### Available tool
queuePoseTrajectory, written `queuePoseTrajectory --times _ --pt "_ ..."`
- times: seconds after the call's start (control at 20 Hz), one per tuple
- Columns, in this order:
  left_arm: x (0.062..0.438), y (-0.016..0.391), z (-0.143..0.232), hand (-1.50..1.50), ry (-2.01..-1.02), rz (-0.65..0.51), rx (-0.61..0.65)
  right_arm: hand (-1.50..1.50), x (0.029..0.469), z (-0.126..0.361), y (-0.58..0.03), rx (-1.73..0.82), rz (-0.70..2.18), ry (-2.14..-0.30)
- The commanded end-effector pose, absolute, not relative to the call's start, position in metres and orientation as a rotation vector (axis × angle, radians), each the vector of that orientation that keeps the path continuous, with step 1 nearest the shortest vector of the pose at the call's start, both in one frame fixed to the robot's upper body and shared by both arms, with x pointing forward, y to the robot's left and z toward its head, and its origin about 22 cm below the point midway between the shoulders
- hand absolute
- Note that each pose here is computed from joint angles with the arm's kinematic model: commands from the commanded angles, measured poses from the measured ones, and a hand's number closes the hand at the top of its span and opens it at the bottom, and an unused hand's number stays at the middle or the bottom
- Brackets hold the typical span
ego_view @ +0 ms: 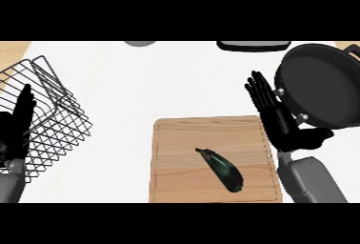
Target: Pick the eggplant from the cutting board and place it in the pot
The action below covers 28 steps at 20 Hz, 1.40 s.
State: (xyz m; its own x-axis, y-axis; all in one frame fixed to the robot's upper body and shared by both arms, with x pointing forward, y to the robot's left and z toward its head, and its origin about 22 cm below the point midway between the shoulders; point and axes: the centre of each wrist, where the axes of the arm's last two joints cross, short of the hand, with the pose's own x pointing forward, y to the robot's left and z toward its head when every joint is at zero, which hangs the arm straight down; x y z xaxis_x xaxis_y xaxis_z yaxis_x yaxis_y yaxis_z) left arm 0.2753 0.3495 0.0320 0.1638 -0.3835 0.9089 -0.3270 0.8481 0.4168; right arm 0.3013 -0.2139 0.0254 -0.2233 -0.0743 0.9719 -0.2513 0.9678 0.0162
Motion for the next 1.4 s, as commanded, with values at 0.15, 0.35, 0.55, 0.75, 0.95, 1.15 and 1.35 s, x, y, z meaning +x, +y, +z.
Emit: queuePoseTrajectory --times 0.15,0.35,0.55,0.75,0.95,1.15,1.35 --pt "0.307 0.287 0.071 0.0 -1.712 -0.084 0.33 1.5 0.328 0.049 -0.157 0.806 0.573 -1.629" --pt "0.315 0.245 0.086 0.0 -1.794 -0.054 0.101 1.5 0.352 0.092 -0.179 0.618 1.087 -1.66" --pt "0.317 0.238 0.088 0.0 -1.805 -0.03 0.037 -1.5 0.366 0.085 -0.198 0.907 1.149 -1.626" --pt "0.317 0.243 0.086 0.0 -1.802 -0.031 0.024 -1.5 0.377 0.095 -0.21 1.043 1.223 -1.668" --pt "0.317 0.235 0.085 0.0 -1.802 -0.036 -0.001 -1.5 0.384 0.12 -0.216 0.963 1.422 -1.646" --pt "0.317 0.237 0.09 0.0 -1.79 -0.034 -0.011 -1.5 0.381 0.132 -0.197 0.896 1.682 -1.553" --pt "0.319 0.232 0.082 0.0 -1.791 -0.006 0.025 -1.5 0.374 0.126 -0.183 0.871 1.872 -1.516"
